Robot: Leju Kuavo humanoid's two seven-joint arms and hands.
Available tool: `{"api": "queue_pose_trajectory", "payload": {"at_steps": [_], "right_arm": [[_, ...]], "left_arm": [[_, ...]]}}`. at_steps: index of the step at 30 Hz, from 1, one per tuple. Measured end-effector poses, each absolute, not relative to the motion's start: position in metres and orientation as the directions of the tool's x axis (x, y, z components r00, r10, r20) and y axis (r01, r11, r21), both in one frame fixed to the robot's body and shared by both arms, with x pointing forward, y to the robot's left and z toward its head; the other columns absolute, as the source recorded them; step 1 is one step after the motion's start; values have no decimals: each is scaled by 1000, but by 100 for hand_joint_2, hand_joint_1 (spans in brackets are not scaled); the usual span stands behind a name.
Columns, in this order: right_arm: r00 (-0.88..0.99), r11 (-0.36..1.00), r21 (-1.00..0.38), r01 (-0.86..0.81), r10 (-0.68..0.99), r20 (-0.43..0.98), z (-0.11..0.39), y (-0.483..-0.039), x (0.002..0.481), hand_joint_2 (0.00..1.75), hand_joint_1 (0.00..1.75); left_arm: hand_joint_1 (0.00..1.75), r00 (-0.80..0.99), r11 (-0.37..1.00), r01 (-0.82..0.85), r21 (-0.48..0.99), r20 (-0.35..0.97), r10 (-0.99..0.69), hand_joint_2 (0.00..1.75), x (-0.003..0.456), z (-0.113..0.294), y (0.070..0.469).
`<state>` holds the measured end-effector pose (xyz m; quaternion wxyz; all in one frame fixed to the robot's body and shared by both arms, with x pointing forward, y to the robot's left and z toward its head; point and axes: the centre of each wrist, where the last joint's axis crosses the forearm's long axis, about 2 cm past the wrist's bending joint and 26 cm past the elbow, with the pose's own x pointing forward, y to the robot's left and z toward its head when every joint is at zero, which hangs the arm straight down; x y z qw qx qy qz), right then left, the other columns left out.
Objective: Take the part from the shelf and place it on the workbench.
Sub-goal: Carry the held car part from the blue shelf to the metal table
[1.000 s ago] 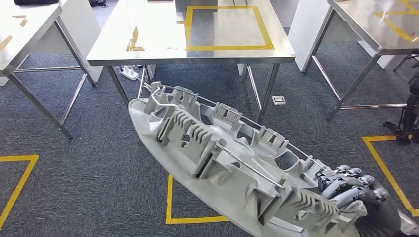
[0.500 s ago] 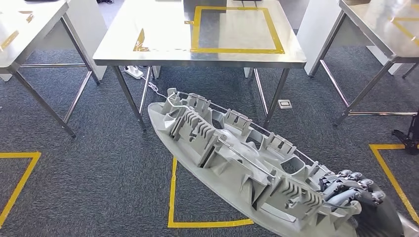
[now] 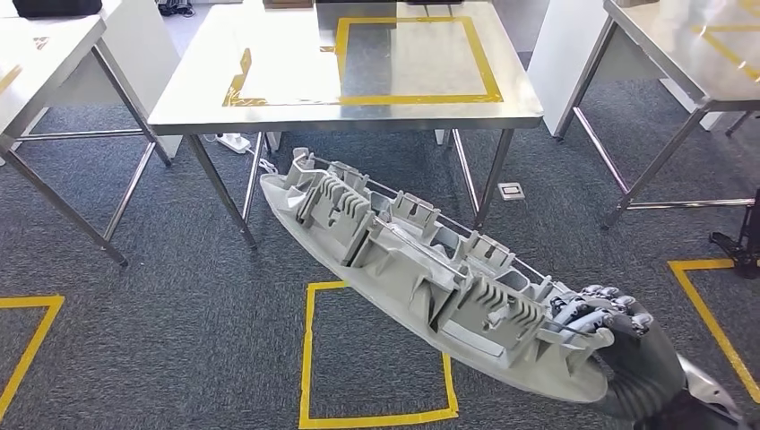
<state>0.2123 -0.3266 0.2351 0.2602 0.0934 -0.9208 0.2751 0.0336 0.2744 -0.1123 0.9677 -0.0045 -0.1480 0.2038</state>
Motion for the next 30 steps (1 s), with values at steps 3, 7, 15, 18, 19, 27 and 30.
{"api": "queue_pose_trajectory", "payload": {"at_steps": [3,7,15,18,19,27,30], "right_arm": [[-851,836,-451,-314,-37,524,237,-323,217,175,175],[-851,839,-443,-317,-45,523,241,-320,221,175,175],[-838,839,-426,-338,-63,542,241,-317,226,175,175],[-838,839,-428,-337,-60,542,243,-317,229,175,175],[-837,839,-425,-339,-62,543,243,-317,230,175,175],[-832,841,-413,-350,-77,549,243,-317,235,175,175],[-829,838,-416,-354,-75,554,243,-317,235,175,175]], "left_arm": [[0,870,914,-401,-61,288,400,0,33,-112,277],[0,869,913,-405,-48,290,401,0,34,-112,283],[0,876,915,-402,-42,274,398,0,34,-112,285],[0,878,917,-396,-48,274,393,0,37,-112,283],[0,878,917,-395,-50,275,393,0,38,-112,283],[0,880,921,-385,-64,276,387,0,39,-112,278],[0,881,921,-383,-66,275,385,0,38,-112,277]]}}
